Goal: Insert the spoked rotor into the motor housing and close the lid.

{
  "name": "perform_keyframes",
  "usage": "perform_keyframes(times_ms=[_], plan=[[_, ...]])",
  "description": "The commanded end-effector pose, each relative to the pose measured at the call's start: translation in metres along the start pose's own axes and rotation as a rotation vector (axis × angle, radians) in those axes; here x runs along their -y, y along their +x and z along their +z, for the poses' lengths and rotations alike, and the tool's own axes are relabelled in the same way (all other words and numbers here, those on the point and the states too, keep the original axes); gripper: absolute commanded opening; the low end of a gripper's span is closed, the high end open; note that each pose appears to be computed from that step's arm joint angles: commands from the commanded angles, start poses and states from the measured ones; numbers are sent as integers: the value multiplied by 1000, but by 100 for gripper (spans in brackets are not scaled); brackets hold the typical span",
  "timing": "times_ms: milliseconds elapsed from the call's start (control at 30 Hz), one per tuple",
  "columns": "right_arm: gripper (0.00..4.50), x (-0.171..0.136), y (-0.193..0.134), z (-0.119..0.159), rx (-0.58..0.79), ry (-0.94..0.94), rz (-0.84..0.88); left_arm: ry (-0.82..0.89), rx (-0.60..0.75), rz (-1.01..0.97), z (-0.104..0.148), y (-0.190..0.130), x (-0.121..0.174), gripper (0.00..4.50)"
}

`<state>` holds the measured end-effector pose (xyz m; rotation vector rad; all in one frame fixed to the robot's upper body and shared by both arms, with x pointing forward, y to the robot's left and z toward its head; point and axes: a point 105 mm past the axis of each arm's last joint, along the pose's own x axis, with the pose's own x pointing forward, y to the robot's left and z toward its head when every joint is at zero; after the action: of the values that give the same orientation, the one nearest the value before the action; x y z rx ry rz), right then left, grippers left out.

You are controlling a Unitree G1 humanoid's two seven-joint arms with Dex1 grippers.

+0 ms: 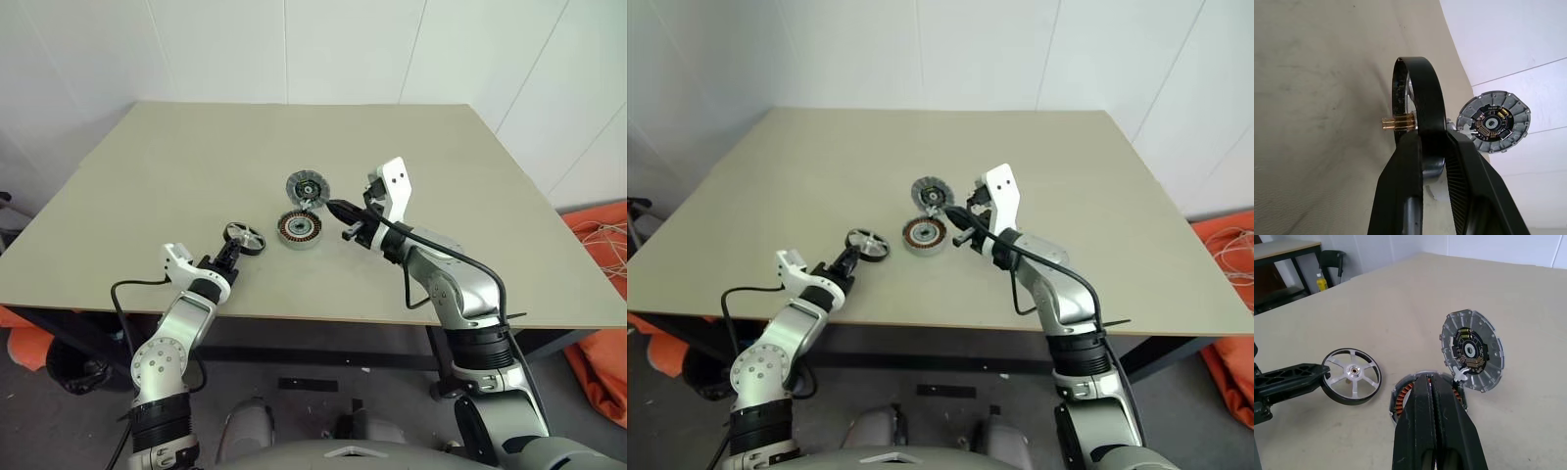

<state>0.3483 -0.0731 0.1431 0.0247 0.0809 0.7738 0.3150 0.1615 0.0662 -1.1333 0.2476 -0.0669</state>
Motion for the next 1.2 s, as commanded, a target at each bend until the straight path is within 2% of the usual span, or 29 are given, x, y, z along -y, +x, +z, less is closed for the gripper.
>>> perform_keyframes(times_ms=[33,133,433,567,800,1033,1200], plan=[[0,-5,-3,13,46,-31,14,-24,4,19,1,1,-2,36],[0,-5,-3,12,43,-33,14,-49,-6,6,-1,0,-1,36],[0,-6,-8,5,8,-4,45,-88,-94,-212,-12,-13,36,36],[0,-13,-18,-14,-74,10,108,-99,-126,-300,-14,-18,50,36],[0,-11,-22,-18,-94,17,105,-133,-162,-336,-19,-15,54,36],[0,-12,-22,-18,-96,23,106,-178,-190,-346,-26,3,50,36],[0,-14,-23,-19,-98,27,104,-202,-247,-385,-41,18,53,36]])
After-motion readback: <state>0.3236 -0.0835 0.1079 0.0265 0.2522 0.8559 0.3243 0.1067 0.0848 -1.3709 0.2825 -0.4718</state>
